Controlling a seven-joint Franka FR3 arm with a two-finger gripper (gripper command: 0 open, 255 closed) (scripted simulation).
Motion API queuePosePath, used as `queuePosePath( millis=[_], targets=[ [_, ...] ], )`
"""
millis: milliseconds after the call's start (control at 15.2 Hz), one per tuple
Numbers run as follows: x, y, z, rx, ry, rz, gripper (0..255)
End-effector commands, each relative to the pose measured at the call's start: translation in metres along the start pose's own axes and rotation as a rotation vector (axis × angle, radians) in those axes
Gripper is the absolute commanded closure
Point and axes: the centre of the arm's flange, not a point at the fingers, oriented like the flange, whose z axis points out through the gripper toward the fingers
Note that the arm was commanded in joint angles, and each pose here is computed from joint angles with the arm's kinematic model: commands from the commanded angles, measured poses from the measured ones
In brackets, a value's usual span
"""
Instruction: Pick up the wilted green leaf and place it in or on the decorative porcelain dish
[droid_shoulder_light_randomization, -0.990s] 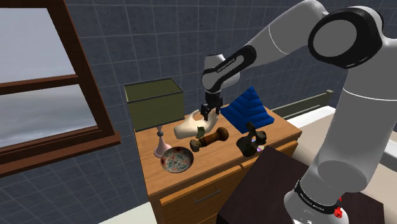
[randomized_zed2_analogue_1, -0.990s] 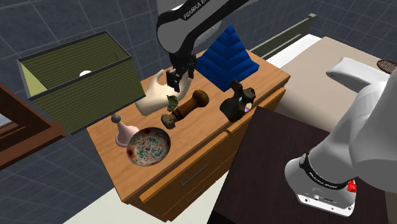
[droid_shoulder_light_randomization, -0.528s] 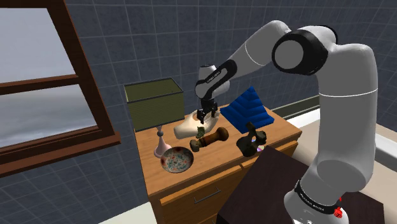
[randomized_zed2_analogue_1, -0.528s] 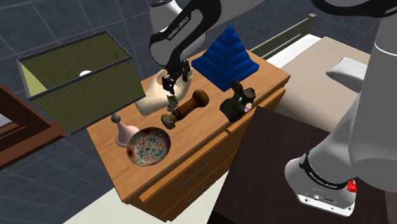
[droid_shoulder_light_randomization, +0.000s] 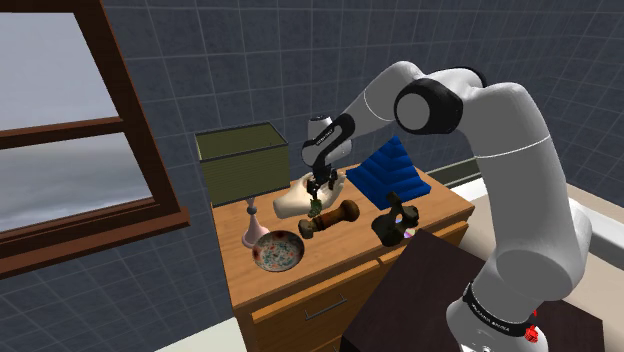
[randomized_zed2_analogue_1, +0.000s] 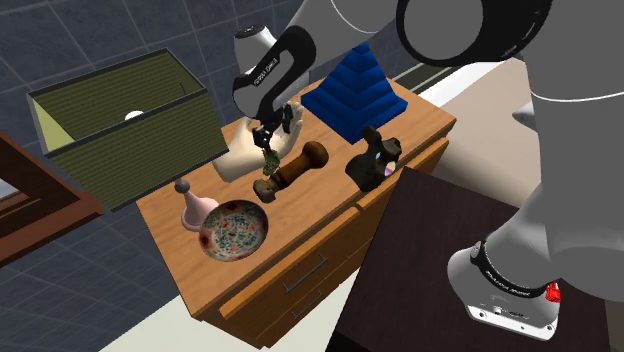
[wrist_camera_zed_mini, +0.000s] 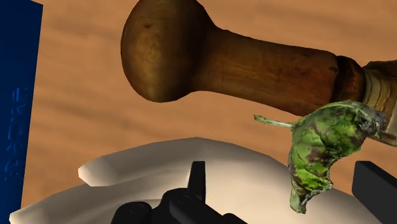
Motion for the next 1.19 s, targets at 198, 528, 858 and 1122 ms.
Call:
queuePosePath(
  millis=[198,528,858,1122],
  targets=[
    [0.001,-0.001,0.027,-0.001,0.0,0.0,0],
    [0.001,-0.001,0.03,-0.001,0.0,0.0,0],
    [0.001,-0.001,0.03,-0.001,0.0,0.0,255],
    [0.001,-0.001,0.03,-0.001,0.0,0.0,255]
  ],
)
